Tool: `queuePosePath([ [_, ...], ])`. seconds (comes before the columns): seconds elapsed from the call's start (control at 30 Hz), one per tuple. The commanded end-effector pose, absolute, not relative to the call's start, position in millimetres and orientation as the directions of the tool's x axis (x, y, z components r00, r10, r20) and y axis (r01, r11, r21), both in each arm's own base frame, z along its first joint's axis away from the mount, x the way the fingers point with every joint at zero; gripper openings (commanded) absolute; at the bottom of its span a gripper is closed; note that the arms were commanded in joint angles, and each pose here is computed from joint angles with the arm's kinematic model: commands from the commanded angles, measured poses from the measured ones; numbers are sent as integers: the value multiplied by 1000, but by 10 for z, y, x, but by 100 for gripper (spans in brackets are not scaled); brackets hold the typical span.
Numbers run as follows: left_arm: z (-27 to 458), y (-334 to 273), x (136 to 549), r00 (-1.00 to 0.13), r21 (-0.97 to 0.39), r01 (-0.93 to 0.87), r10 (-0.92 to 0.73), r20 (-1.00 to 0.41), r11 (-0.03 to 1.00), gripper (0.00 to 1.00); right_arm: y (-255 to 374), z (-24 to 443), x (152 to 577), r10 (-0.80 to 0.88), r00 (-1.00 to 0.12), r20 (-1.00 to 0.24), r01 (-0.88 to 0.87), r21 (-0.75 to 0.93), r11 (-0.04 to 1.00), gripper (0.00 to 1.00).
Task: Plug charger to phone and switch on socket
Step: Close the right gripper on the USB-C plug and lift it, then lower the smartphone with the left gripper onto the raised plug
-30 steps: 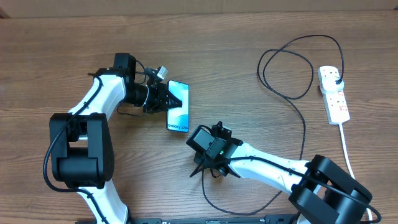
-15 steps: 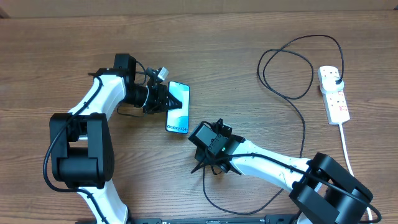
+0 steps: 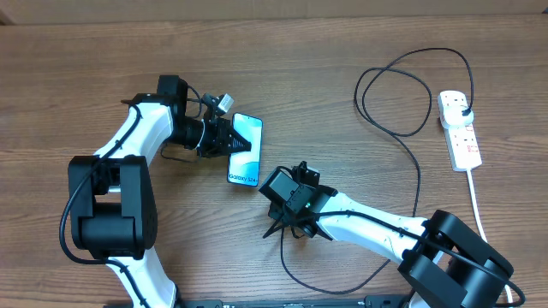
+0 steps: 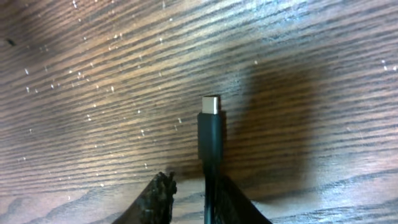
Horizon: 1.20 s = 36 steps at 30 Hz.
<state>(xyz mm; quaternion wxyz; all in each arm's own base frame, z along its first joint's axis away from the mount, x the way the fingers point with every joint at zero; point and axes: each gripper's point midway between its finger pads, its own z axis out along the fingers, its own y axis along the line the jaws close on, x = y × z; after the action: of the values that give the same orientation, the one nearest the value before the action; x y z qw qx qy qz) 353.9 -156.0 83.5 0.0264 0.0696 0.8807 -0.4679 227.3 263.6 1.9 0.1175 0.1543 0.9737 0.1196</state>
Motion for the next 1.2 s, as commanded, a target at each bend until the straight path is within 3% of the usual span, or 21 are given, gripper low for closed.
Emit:
queuePosePath([
  [0.0, 1001, -1609, 3542, -980, -852, 200, 108, -168, 485, 4, 2555, -27, 2309, 320, -922, -218, 268, 238, 934, 28],
  [0.2, 1026, -1623, 3528, -977, -858, 213, 115, -179, 468, 4, 2553, -27, 2310, 320, -922, -219, 268, 238, 934, 40],
  [0.37, 1026, -1623, 3528, -977, -858, 213, 115, -179, 468, 4, 2540, -24, 2325, 322, -919, -229, 269, 234, 934, 41],
  [0.57, 1026, -1623, 3528, -977, -858, 212, 115, -179, 468, 4, 2533, -23, 2333, 322, -917, -235, 270, 231, 935, 28],
  [0.67, 1026, -1621, 3529, -977, -858, 212, 114, -179, 468, 4, 2539, -20, 2330, 305, -923, -236, 252, 229, 940, 15],
  [0.8, 1053, -1629, 3526, -976, -865, 218, 115, -186, 452, 4, 2559, 16, 2320, 301, -925, -230, 245, 242, 939, 5],
  [0.97, 1161, -1607, 3514, -966, -885, 257, 113, -231, 387, 4, 2575, 178, 2217, 277, -942, -190, 221, 271, 937, 4],
  [1.07, 1230, -1547, 3517, -962, -896, 274, 97, -257, 350, 4, 2733, 426, 2206, 165, -966, -201, 83, 362, 928, 4],
  [1.17, 1394, -1495, 3489, -940, -904, 340, 74, -333, 257, 4, 3074, 768, 2106, 19, -977, -211, -97, 527, 844, 4],
])
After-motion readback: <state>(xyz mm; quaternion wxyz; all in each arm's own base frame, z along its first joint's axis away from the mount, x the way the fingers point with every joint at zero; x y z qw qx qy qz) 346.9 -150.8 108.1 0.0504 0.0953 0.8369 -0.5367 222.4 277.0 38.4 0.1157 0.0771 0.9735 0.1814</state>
